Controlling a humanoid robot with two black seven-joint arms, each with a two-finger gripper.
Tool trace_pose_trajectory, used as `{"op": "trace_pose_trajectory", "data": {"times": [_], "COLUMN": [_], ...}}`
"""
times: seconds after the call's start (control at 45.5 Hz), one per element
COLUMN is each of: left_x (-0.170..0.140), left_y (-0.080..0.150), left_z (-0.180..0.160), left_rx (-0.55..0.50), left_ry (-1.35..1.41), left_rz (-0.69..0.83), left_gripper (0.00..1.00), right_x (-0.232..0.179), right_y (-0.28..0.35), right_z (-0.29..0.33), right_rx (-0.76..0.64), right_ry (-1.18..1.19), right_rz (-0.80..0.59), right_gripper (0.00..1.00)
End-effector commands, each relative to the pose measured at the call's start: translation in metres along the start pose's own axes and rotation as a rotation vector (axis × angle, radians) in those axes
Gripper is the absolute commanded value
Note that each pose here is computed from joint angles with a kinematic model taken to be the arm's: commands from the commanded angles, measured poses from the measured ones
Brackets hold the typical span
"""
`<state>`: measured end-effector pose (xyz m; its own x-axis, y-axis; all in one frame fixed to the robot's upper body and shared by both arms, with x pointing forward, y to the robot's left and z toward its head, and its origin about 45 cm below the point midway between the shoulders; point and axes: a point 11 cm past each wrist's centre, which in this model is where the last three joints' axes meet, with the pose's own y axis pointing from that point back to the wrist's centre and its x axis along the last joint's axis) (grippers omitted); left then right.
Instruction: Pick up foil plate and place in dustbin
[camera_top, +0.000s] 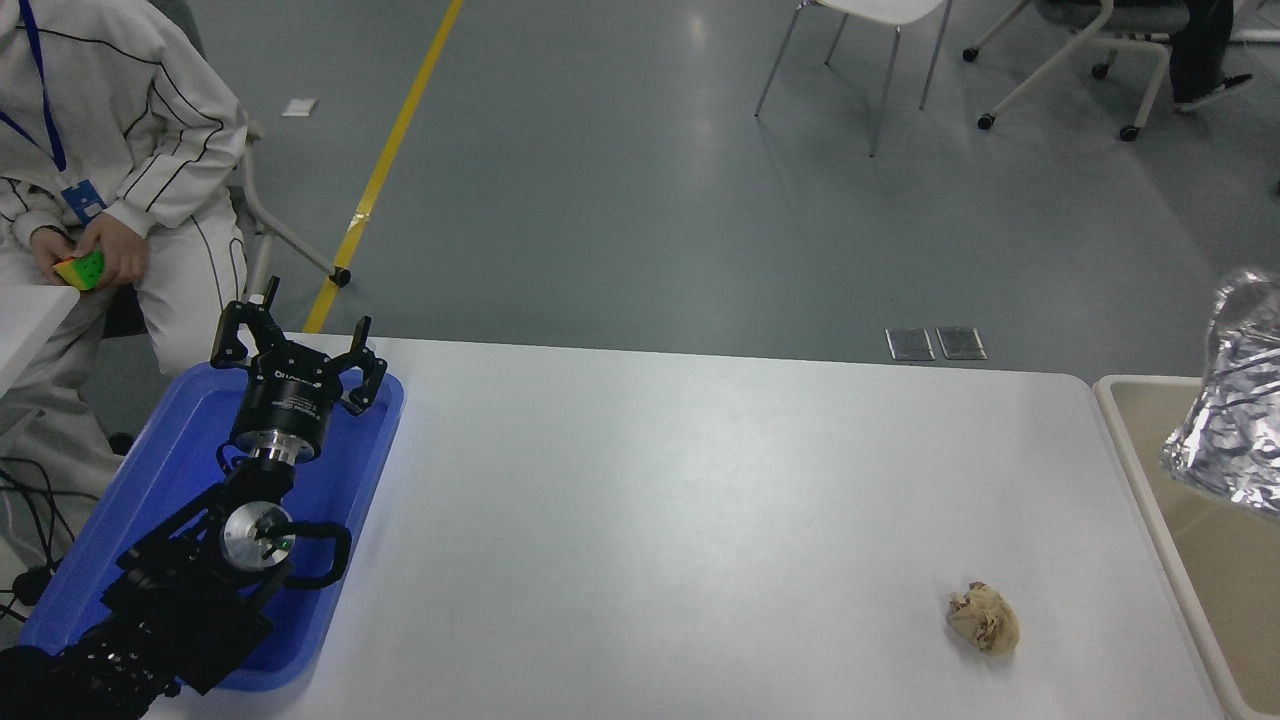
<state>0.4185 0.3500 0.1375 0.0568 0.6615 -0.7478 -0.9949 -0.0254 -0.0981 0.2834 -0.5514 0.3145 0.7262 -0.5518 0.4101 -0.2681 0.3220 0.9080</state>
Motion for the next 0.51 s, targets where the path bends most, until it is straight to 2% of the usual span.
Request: {"op": "trace_pose_trajectory", "data": {"times": [0.0, 0.242, 0.484], "left_x": [0.0, 0.0, 0.0], "left_y": [0.0, 0.0, 0.0], "left_z": [0.0, 0.0, 0.0], "left_rx": [-0.001, -0.001, -0.001], "left_ry": [0.001, 0.0, 0.0], "left_rz": [0.0, 0.0, 0.0], "left_gripper": [1.0, 1.0, 1.0], "right_x": [-0.003, -0.01, -0.023], "right_y": [-0.049, -0.089, -0.127], "right_z": [0.023, 0.036, 0.048], "right_rx": [-0.054, -0.079, -0.074], "right_ry": [-0.026, -0.047, -0.128], "right_rz": [0.075, 0.12, 0.237], "right_gripper": [0.0, 0.0, 0.0]}}
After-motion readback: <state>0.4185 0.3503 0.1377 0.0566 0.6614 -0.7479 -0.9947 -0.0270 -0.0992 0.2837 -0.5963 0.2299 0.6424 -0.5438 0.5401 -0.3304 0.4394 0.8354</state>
